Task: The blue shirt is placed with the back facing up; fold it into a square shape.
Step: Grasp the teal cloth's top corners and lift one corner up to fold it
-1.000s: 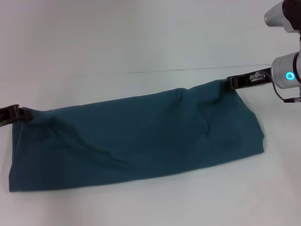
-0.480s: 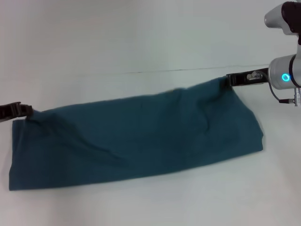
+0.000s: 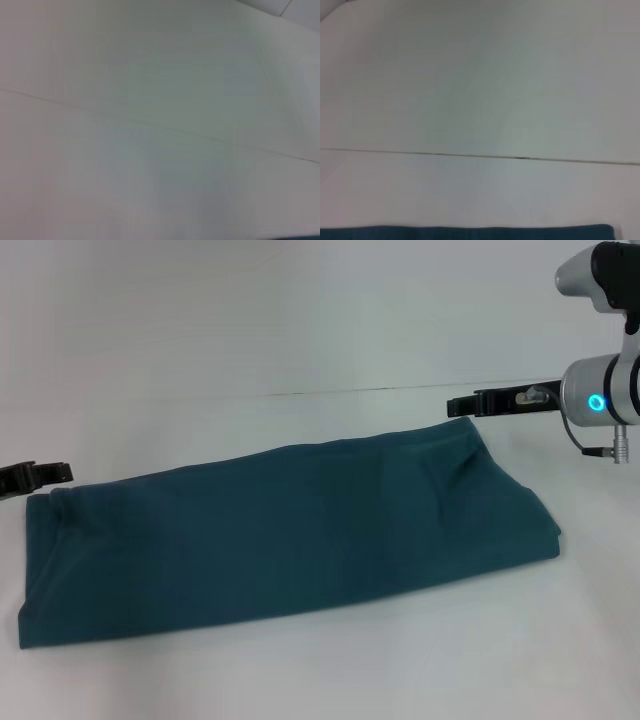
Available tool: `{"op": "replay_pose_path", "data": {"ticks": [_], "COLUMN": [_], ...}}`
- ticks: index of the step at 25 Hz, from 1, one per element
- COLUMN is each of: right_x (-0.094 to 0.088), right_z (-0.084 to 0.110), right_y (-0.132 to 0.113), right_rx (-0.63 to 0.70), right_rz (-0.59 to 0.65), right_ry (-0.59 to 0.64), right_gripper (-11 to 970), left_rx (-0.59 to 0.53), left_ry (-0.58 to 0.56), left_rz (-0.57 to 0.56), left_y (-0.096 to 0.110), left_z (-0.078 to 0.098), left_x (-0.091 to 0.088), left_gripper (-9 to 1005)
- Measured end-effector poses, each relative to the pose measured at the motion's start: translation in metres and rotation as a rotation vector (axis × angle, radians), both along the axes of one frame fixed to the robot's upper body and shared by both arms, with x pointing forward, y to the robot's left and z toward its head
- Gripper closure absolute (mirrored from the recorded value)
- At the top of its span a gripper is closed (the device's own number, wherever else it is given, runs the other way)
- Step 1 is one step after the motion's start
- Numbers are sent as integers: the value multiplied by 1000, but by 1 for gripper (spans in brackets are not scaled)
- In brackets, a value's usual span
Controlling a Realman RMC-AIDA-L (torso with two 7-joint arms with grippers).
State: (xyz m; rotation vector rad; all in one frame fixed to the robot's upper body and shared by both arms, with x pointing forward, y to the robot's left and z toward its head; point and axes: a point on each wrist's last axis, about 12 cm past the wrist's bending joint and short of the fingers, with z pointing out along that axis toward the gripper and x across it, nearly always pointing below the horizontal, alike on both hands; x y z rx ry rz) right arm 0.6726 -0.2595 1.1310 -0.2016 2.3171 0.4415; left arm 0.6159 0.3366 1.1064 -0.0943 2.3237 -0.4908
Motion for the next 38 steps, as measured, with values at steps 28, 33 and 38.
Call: {"op": "replay_pose_path", "data": {"ticks": [28, 33, 38], "right_x": [-11, -13, -14], "right_z": [9, 8, 6], "right_y": [-12, -12, -15], "right_rx": [-74, -88, -101], "right_rz": [78, 95, 104], "right_ry": [40, 37, 34], "right_gripper": [29, 28, 28], "left_rx": [46, 41, 23], "left_ry": [432, 461, 478], "left_rz": [-53, -40, -32], "left_y": [8, 2, -1], "left_z": [42, 35, 31], "left_x": [-57, -59, -60], "left_gripper": [61, 62, 71]}}
